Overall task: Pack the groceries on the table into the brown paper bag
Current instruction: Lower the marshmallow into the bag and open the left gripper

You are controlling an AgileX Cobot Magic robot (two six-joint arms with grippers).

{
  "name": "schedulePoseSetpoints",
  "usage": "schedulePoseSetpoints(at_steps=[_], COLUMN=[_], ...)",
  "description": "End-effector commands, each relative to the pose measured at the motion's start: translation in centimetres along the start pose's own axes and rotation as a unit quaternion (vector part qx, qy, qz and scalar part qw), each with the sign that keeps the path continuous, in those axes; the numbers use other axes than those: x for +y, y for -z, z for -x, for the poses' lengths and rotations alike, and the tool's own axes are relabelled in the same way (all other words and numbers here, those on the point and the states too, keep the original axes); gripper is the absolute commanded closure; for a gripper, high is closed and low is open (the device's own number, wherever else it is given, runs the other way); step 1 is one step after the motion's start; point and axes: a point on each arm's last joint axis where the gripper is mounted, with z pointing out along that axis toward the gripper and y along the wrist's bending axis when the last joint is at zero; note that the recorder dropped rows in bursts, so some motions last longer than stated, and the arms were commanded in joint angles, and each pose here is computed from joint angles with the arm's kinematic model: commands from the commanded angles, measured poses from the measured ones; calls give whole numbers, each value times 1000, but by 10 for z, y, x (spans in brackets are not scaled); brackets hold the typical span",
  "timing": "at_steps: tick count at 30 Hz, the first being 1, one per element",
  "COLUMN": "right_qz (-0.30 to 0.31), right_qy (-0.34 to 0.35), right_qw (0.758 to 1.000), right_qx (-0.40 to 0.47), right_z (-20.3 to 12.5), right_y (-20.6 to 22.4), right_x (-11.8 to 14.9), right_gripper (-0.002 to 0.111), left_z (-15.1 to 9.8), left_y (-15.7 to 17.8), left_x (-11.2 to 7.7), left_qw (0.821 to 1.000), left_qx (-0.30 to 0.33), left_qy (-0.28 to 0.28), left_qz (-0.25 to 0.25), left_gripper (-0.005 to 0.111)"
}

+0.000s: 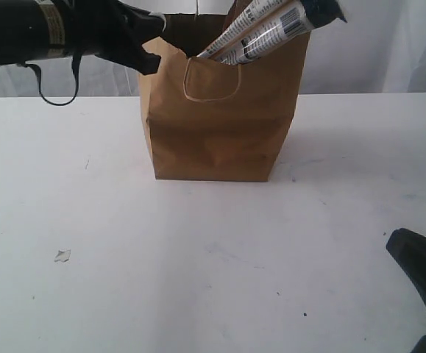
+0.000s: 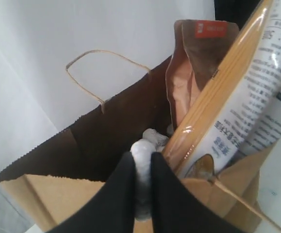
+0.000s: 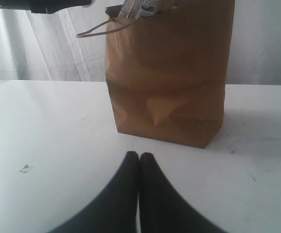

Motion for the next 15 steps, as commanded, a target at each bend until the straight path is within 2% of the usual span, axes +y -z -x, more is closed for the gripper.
schedulePoseSetpoints(at_steps=[1, 5, 15], right_qz=[-2, -2, -2], right_qy=[-1, -1, -1], right_qw=[1000, 1000, 1000], right_qx=[-4, -4, -4], right_z=[-1, -1, -1], right_y=[1, 1, 1], right_x=[-1, -1, -1], right_gripper=[108, 108, 108], left_z=[6, 7, 5], left_y=[-12, -25, -63], left_x=[7, 11, 7], left_qw=[1000, 1000, 999], left_qx=[-15, -20, -28], left_qy=[-5, -8, -37], left_qz=[2, 3, -12], left_gripper=[94, 94, 94])
